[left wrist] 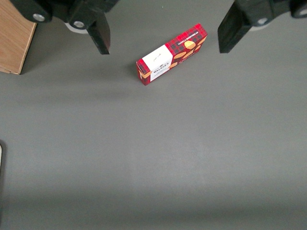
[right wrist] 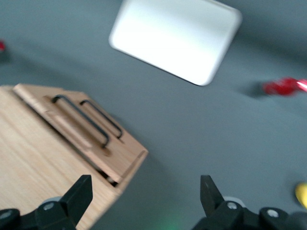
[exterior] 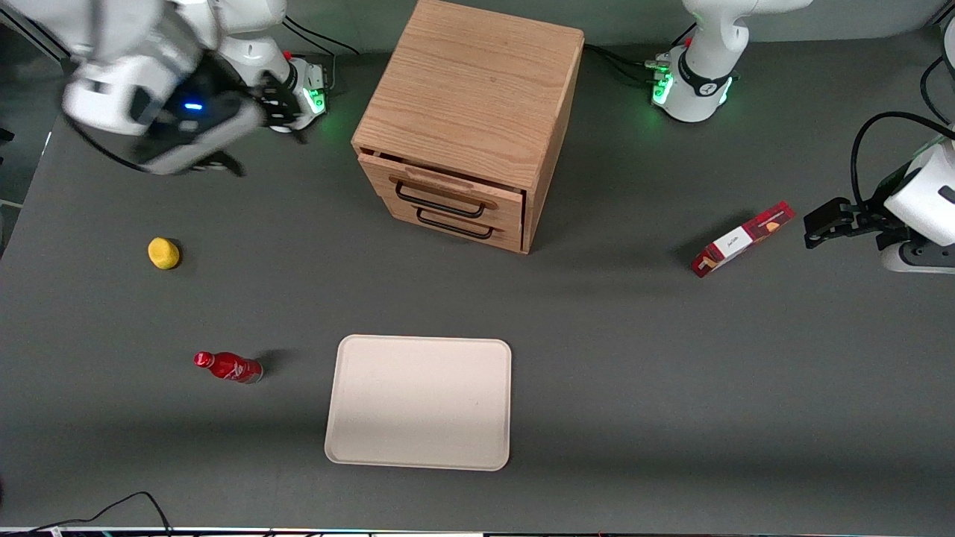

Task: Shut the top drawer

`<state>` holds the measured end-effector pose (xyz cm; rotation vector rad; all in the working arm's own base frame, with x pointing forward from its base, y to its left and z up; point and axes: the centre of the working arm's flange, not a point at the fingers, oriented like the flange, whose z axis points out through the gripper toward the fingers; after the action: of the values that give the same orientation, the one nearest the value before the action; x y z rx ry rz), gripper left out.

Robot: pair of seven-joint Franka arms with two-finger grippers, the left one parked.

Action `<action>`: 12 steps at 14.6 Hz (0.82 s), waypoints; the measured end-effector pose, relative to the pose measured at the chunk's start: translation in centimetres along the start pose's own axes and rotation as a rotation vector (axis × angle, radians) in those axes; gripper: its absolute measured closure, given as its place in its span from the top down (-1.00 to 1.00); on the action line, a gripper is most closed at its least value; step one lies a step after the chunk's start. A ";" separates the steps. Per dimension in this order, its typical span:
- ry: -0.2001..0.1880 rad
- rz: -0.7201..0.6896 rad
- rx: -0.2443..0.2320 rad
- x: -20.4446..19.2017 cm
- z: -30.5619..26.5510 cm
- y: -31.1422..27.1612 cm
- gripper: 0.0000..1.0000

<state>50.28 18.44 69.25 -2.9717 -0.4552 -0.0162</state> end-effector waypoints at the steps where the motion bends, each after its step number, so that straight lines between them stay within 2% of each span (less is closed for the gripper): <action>1: 0.008 0.067 -0.004 -0.4 -0.9 3.5 1.00; 4: 0.017 0.248 -0.004 -1.1 -1.6 10.2 1.00; 7: 0.004 0.381 -0.007 -1.6 -1.1 12.6 1.00; 10: -0.017 0.456 -0.076 -2.8 1.1 15.5 1.00; 12: -0.019 0.493 -0.096 -3.5 2.8 15.9 1.00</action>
<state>51.65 2.70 64.31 -3.0903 0.2916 0.0411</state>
